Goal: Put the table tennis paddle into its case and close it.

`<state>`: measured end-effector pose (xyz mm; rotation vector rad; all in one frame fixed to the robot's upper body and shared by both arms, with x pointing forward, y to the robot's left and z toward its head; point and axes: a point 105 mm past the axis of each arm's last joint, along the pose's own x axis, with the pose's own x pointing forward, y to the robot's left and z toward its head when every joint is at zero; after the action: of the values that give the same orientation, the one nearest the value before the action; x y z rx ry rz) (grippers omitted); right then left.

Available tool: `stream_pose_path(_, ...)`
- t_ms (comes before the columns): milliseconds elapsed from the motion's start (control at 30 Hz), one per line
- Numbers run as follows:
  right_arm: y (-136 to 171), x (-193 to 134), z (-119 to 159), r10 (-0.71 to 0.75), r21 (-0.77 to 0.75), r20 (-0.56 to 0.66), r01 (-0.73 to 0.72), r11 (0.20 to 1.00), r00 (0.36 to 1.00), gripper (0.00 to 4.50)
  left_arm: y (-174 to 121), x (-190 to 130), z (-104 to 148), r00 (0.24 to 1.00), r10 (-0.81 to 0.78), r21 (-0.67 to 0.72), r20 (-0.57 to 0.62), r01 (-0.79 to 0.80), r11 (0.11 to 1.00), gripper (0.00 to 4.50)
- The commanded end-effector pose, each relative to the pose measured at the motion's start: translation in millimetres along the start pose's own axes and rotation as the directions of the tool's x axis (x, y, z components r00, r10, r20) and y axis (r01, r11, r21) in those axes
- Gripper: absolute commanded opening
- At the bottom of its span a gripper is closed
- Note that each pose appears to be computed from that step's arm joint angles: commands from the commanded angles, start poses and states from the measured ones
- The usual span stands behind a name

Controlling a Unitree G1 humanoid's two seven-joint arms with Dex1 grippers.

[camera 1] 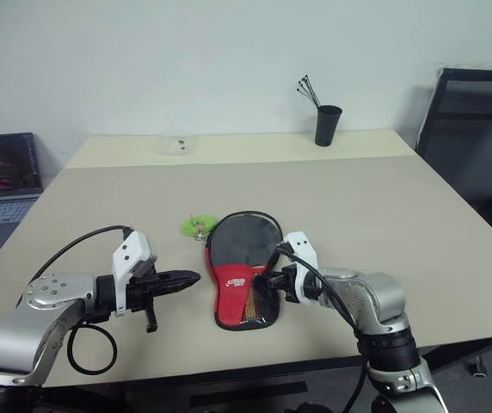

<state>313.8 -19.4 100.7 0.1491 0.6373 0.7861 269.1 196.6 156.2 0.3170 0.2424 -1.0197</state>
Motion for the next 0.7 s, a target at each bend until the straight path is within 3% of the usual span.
stream_pose_path(33,6.0,-17.2,-9.3,0.010,0.028,-0.002,-0.010,1.000,1.000,0.05,-6.0,-3.7,10.8,0.999,-0.032,0.037,0.012,0.032,0.999,0.00)
stream_pose_path(533,12.3,-39.3,-44.7,-0.036,0.151,-0.014,0.038,0.988,0.999,0.05,-3.0,-1.1,13.4,0.997,-0.072,0.050,-0.007,0.073,0.996,0.00)
stream_pose_path(700,7.9,-39.1,-43.2,-0.054,0.144,-0.023,0.057,0.988,0.998,0.05,-2.5,0.6,13.2,0.997,-0.075,0.055,-0.008,0.075,0.996,0.00)
